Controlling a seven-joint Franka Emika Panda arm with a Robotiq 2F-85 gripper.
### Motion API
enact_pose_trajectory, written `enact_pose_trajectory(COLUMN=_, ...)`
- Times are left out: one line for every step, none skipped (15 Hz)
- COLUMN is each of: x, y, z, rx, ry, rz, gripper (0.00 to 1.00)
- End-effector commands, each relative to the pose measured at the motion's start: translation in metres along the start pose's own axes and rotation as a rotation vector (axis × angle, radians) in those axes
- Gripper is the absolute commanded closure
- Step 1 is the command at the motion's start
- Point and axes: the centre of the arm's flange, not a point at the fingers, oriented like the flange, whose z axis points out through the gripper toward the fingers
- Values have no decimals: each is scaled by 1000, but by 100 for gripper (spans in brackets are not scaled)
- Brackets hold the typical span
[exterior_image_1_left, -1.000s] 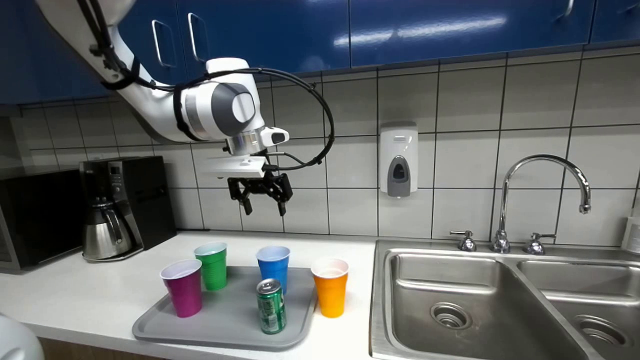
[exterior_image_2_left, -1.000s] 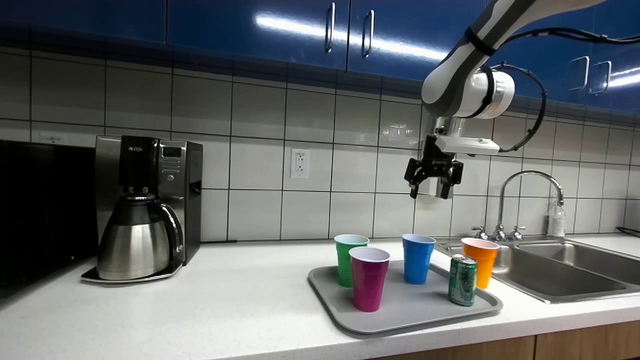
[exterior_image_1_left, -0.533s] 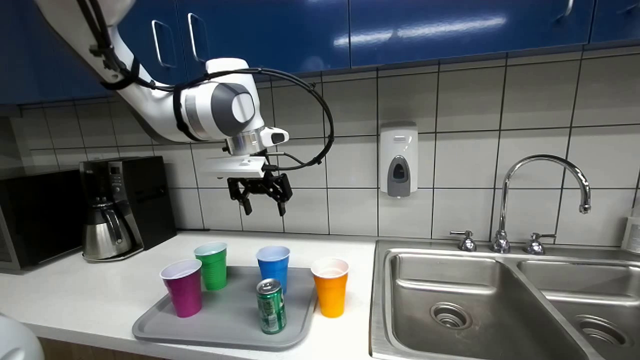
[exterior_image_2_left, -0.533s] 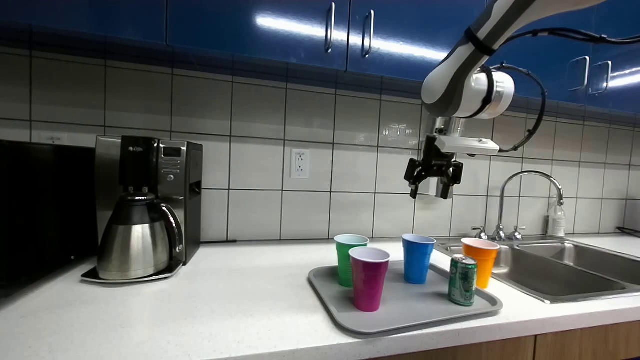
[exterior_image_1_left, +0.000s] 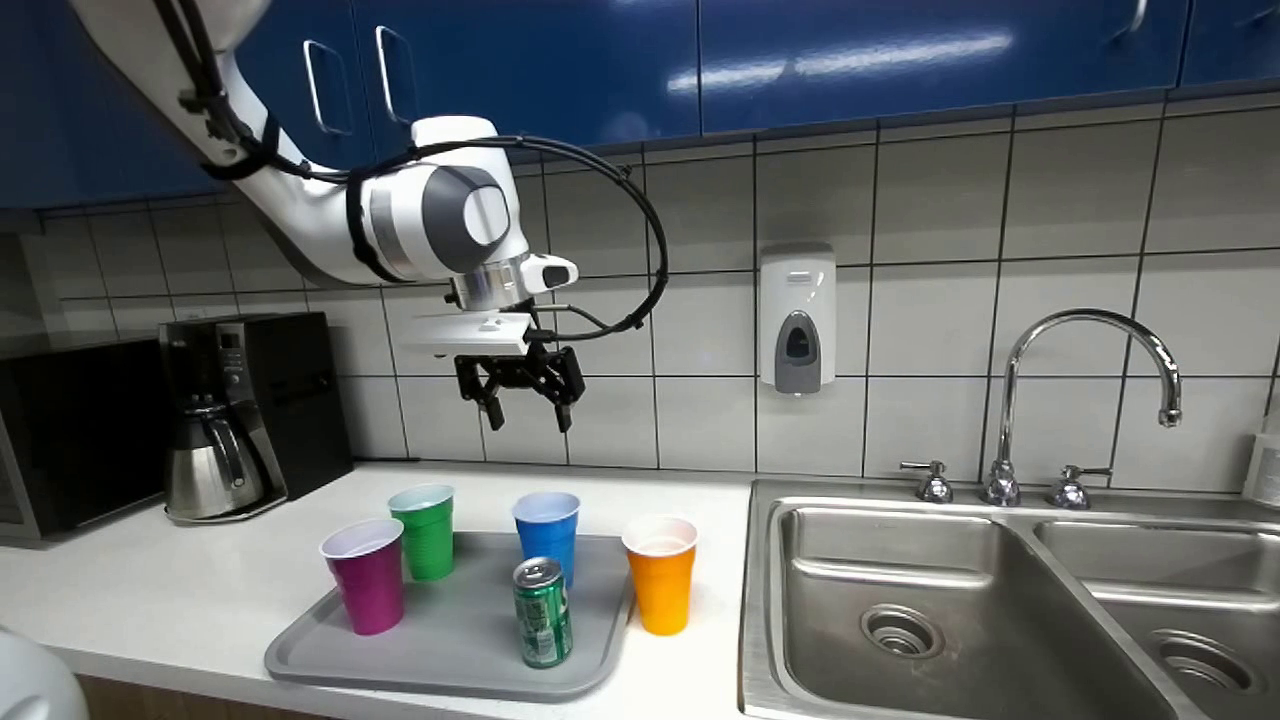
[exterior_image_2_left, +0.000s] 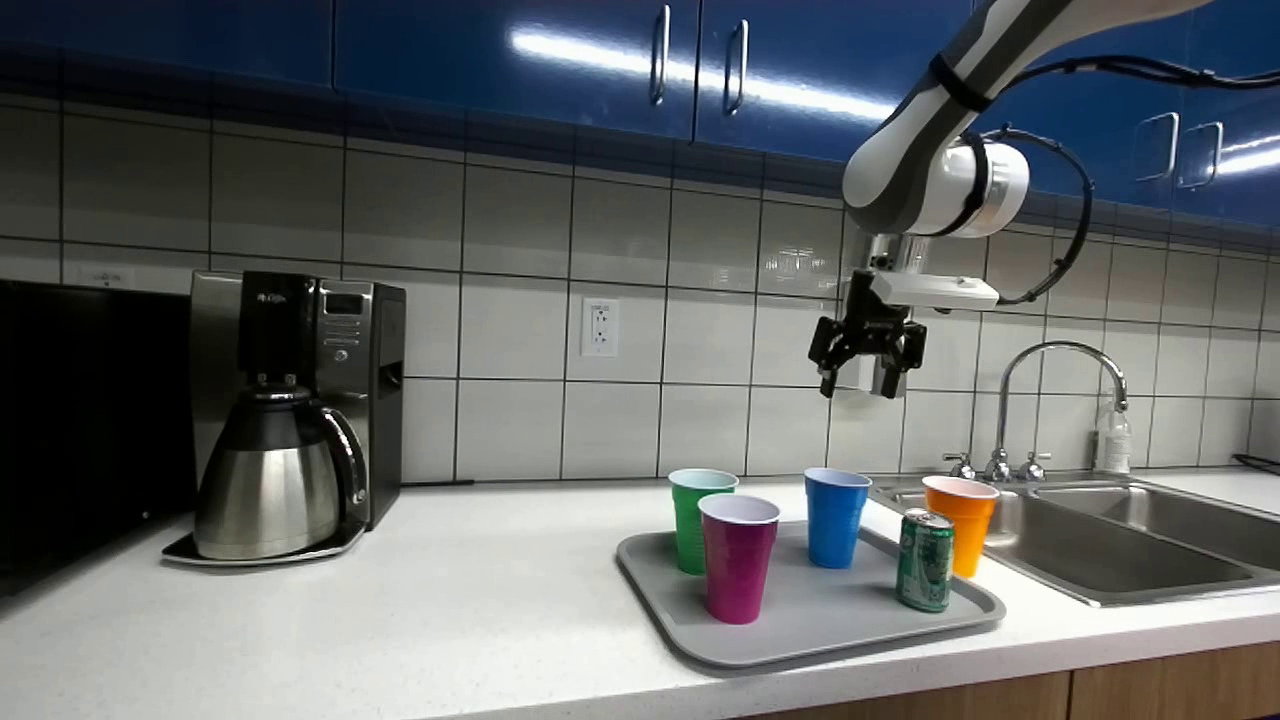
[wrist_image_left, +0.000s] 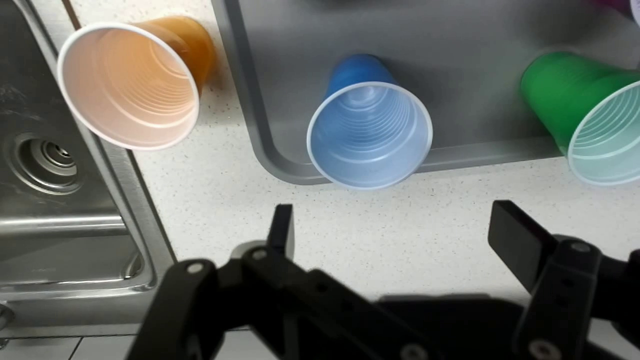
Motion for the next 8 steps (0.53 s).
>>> enact_pose_trajectory(x=0, y=0, z=0, rx=0, ry=0, rz=0, gripper=0)
enact_pose_trajectory(x=0, y=0, z=0, rx=0, ry=0, rz=0, gripper=0)
enact_pose_trajectory(x=0, y=0, z=0, rx=0, ry=0, rz=0, gripper=0)
enact_pose_trajectory(x=0, y=0, z=0, rx=0, ry=0, rz=0, gripper=0)
enact_pose_trajectory(x=0, y=0, z=0, rx=0, ry=0, rz=0, gripper=0)
enact_pose_trajectory(x=0, y=3, z=0, rx=1, ry=-2, rz=-2, gripper=0)
enact_pose_trajectory(x=0, y=5, z=0, rx=-1, ry=-5, rz=-3, gripper=0)
enact_pose_trajectory(x=-1, y=9, z=-1, rx=-4, ry=-8, rz=-14, gripper=0)
